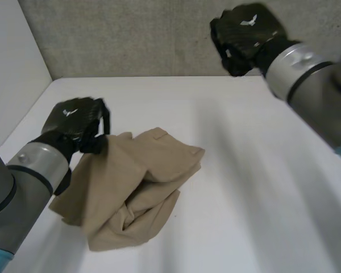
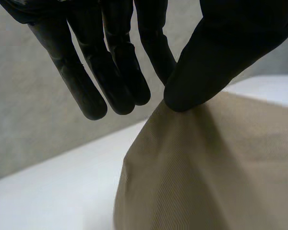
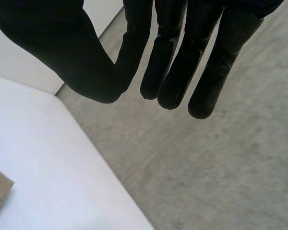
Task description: Fold the shorts.
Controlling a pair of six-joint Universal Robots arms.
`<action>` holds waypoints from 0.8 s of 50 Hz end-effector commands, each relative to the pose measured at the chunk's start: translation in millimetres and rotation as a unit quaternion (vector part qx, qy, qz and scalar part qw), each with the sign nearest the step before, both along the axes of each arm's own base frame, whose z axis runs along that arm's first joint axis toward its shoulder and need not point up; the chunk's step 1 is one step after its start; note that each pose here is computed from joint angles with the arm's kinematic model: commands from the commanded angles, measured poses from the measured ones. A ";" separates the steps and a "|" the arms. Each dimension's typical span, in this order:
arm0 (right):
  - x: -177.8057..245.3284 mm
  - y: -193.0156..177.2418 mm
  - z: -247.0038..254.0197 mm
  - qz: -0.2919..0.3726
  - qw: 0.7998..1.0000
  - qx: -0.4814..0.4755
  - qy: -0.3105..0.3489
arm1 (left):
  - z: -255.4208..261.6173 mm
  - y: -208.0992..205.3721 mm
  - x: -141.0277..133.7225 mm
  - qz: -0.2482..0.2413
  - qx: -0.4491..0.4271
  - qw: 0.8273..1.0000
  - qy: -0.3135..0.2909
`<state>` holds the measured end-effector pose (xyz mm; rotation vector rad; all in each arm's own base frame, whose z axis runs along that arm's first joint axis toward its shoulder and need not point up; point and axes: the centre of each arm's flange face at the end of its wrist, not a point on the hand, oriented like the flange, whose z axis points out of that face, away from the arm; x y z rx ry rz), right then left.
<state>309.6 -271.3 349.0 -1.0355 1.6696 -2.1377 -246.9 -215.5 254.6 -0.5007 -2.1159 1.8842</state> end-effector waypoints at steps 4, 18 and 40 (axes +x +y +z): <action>-32.7 26.2 14.8 -0.022 0.999 0.034 0.018 | 31.7 4.9 -20.4 -0.049 -0.043 0.997 0.026; -5.2 -7.4 -125.9 -0.002 0.975 0.214 0.052 | 24.0 10.9 -18.4 -0.050 -0.026 0.998 0.020; 39.0 -39.9 -199.6 0.057 0.967 0.246 0.013 | 32.5 18.9 -24.9 -0.065 -0.032 0.997 0.035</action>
